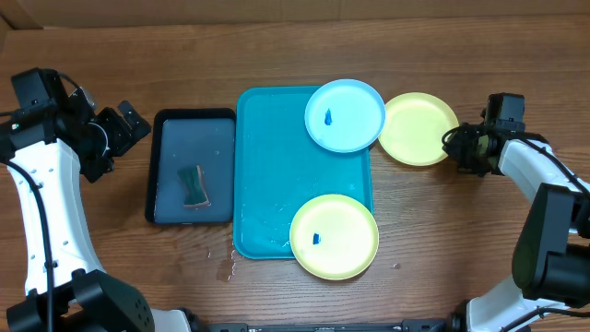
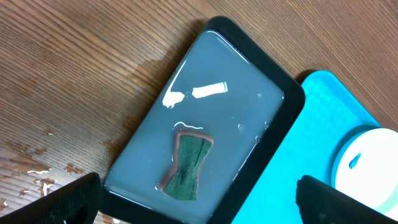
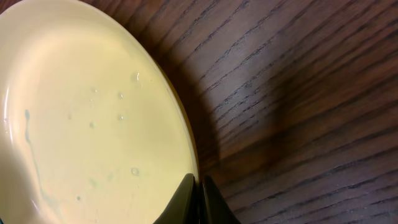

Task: Clean dirty plates on tray and stack at the side
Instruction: 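Lower the yellow plate onto the table and open the right gripper, then move the right gripper to the rim of the lower yellow plate and grasp it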

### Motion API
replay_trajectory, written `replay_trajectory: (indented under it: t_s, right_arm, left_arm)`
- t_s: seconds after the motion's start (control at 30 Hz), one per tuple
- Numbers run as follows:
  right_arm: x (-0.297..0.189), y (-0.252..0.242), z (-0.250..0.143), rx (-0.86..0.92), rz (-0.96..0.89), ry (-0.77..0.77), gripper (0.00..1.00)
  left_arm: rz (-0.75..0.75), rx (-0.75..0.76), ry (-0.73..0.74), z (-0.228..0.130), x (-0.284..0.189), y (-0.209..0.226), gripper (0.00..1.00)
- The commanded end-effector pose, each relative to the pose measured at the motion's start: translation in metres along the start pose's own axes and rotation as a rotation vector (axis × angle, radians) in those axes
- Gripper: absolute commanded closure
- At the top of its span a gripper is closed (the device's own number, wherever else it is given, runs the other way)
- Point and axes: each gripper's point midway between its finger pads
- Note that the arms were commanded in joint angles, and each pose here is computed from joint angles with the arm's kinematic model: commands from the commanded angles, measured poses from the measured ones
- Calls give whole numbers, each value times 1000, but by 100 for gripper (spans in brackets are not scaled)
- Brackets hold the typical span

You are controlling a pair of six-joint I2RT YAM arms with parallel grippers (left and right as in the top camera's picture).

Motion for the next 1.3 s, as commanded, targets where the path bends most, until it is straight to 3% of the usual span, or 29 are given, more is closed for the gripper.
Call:
replay_trajectory:
  t_s: [0.0,0.1,0.13,0.2,0.27,0.43,0.6,0.77,1.0,1.27]
  right_arm:
    - [1,6,-5,-12,28,18,96]
    - [1,9,-7,-15,41,26,95]
    - [1,9,-7,-15,40,26,89]
    - [1,8,-6,-15,34,23,67]
    - [1,7,-5,-17,31,20,54]
    - [-27,22,5,-86,44,43,42]
    - [-97,56,-2,-176,98,142,38]
    - [-142,58,-48,-216,67,302,34]
    - [-147,41,-111,-230,-29,520,33]
    - [-127,34,-168,-298,-71,657,43]
  left_arm:
    - [-4,-8,-18,4,-6,-2,0]
    - [-4,-9,-18,4,-6,-2,0]
    - [-4,-8,-18,4,-6,-2,0]
    - [-4,-9,-18,4,-6,-2,0]
    - [-4,-9,-18,4,-6,-2,0]
    - [-4,-8,-18,4,-6,-2,0]
    - [-4,-9,-18,4,-6,-2,0]
    - [-4,-9,-18,4,-6,-2,0]
    - [-4,-8,-18,4,-6,-2,0]
    - [-4,-9,-18,4,-6,-2,0]
Point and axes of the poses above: each gripper's point midway between its finger pads, its own x axis out along the fingers, its own y axis along the line the jaws close on, z = x × y, and after that the axes turned 1 degree about x, right-handed
